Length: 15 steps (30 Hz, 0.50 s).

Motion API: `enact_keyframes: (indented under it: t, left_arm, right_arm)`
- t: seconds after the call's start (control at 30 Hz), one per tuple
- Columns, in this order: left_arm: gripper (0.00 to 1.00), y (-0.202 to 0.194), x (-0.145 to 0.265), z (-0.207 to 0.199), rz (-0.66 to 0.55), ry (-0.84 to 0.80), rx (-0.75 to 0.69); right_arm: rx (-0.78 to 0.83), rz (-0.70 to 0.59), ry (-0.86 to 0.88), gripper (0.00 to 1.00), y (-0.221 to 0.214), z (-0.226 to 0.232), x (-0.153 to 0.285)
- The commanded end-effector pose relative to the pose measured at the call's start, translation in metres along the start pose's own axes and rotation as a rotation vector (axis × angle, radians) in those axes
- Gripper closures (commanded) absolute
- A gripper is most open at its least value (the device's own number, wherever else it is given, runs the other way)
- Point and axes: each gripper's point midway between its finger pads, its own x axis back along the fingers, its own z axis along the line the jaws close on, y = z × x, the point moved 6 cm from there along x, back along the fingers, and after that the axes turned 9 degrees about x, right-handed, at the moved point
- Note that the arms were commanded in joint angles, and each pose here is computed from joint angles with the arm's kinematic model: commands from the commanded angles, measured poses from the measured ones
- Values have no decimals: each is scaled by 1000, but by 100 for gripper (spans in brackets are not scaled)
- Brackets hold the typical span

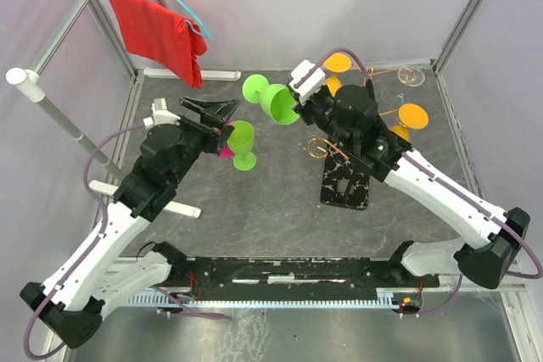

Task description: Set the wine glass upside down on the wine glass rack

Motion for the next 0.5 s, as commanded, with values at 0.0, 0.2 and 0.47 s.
enact_keyframes:
  t: [0.0,0.2,0.47]
  left_arm:
    - [1,-3,0,-25,35,-115,276]
    - [5,6,-2,-11,-37,-127,387]
    - [23,15,-3,-2,-107,-144,478]
  right_arm:
    - [-52,-262,-60,99,47,-11,12]
    - [-31,-329,-43,99,54,6,12]
    - [2,-366,-4,99,61,27,13]
